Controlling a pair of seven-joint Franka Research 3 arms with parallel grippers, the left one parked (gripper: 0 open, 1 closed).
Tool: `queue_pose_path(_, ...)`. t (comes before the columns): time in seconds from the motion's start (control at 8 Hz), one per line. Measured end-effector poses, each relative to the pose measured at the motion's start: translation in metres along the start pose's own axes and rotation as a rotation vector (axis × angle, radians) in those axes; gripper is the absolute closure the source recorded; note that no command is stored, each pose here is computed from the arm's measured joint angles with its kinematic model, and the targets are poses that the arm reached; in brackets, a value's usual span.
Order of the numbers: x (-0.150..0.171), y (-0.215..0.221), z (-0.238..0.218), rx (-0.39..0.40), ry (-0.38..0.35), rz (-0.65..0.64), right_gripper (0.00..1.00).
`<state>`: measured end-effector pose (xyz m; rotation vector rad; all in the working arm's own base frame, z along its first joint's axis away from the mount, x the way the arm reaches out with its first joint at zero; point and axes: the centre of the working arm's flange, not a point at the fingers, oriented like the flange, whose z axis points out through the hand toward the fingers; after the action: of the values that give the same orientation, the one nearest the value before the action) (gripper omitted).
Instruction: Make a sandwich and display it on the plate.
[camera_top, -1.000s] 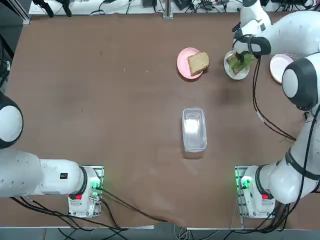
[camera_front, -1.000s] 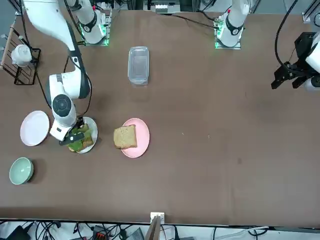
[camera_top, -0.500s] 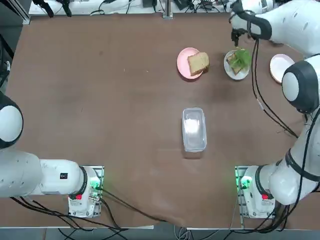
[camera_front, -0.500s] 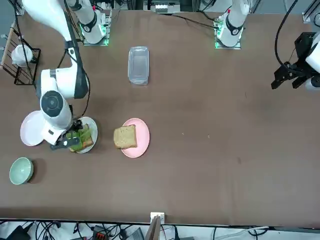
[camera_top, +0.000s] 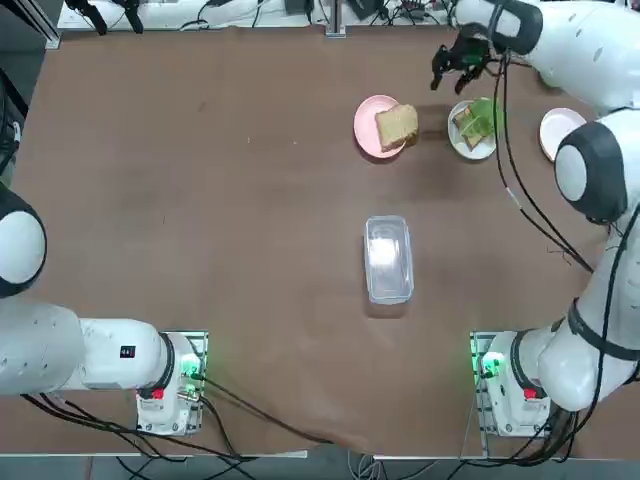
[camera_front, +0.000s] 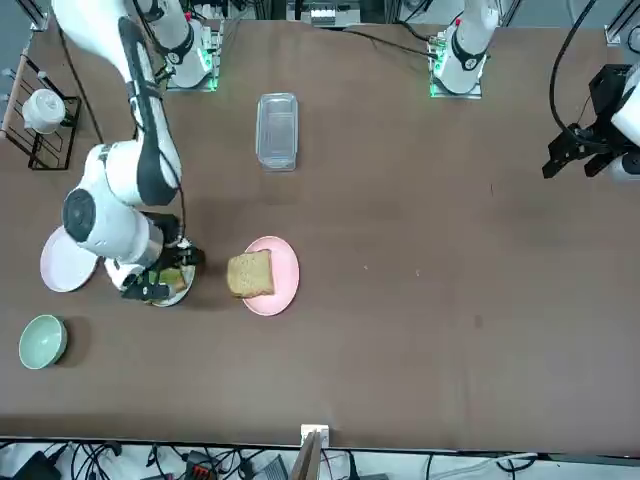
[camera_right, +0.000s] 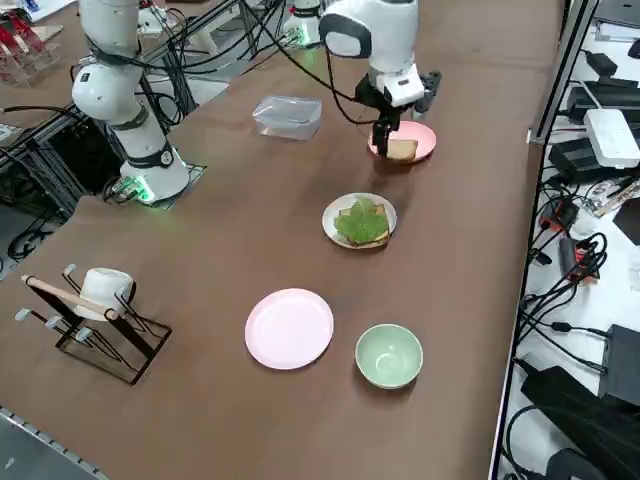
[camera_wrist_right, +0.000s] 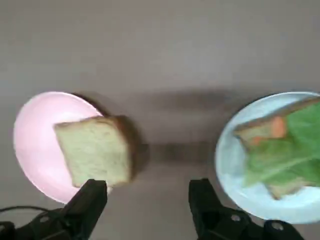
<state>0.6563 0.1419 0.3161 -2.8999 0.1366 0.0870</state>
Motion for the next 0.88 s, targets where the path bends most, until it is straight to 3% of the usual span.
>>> queue_pose_path(0.38, 0.009, 0.006, 0.046, 0.094, -0.026, 0.005, 0.03)
queue_pose_path(0.62, 0.015, 0.015, 0.068, 0.208, -0.019, -0.1, 0.03)
queue_pose_path(0.88, 0.018, 0.028, 0.086, 0.263, -0.007, -0.194, 0.03)
